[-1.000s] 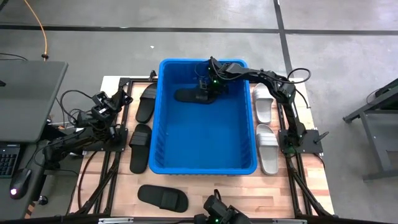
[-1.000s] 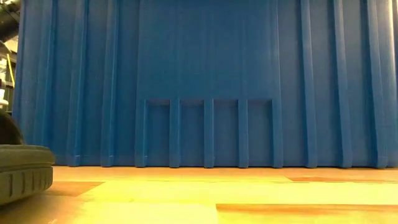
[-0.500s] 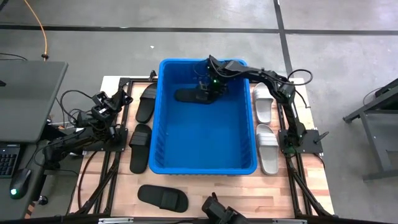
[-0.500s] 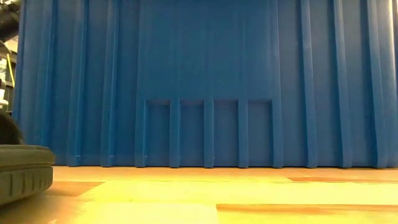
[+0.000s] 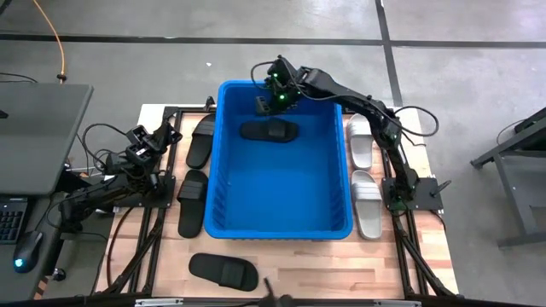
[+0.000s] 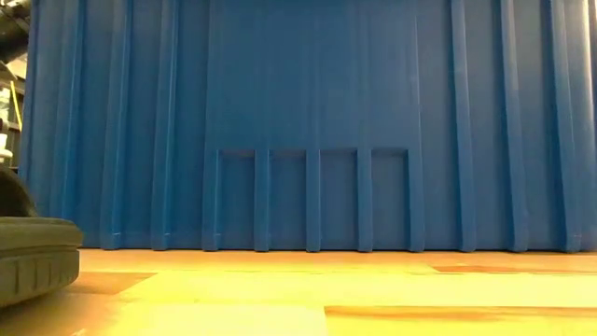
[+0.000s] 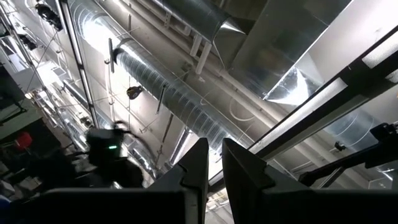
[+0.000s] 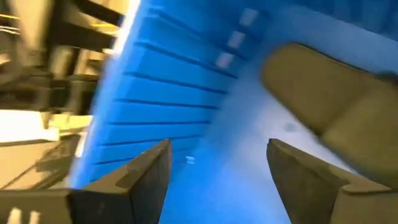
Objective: Pick and place slides into bin
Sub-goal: Put the black slide into the blue container
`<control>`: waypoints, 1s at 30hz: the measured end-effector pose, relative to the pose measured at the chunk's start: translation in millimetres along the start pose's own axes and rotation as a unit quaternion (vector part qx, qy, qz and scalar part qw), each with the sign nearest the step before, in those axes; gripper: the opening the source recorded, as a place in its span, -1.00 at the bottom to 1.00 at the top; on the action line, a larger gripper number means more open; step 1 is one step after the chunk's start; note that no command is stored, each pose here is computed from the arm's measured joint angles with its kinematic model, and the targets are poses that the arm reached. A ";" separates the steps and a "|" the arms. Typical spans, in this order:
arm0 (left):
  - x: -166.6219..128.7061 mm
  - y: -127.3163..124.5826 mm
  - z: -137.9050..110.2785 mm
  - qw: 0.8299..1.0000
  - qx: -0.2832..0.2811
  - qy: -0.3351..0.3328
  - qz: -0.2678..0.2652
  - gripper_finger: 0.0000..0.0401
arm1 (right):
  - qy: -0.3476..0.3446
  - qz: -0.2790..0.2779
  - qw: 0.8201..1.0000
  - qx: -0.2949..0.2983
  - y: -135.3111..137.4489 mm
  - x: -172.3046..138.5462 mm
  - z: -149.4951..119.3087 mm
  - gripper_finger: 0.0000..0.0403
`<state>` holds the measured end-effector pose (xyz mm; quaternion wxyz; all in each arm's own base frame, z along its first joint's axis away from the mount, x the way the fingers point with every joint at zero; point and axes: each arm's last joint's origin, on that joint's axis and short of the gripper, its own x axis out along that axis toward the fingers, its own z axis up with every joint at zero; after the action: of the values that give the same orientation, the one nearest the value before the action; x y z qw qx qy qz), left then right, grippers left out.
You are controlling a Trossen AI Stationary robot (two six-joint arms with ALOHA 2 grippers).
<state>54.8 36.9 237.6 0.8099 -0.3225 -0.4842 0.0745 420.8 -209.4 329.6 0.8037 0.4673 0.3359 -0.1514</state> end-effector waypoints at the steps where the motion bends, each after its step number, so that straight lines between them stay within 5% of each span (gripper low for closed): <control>1: 0.0 0.4 -0.3 1.000 0.000 0.001 0.002 -0.81 | -0.005 0.009 1.000 -0.011 10.9 -2.0 -2.4 0.25; 9: 0.0 0.9 -1.3 1.000 -0.004 0.013 0.001 -0.81 | 0.053 0.094 0.990 -0.091 81.4 -0.8 -47.9 0.25; 18: 5.9 -12.2 1.8 0.996 -0.038 0.067 -0.050 -0.81 | 0.114 0.183 0.959 -0.182 147.5 -11.2 -116.9 0.25; 25: 31.1 -54.5 26.1 0.992 0.053 0.113 -0.034 -0.81 | 0.057 0.241 0.938 -0.242 178.8 -28.6 -134.4 0.25; 30: 39.1 -85.6 46.1 0.982 0.115 0.152 -0.007 -0.81 | 0.007 0.357 0.887 -0.292 207.5 -54.1 -139.5 0.25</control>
<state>20.4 7.7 332.2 0.9065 -0.2310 -0.3455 0.0741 441.5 13.2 454.1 0.9013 0.3010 0.1804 0.2540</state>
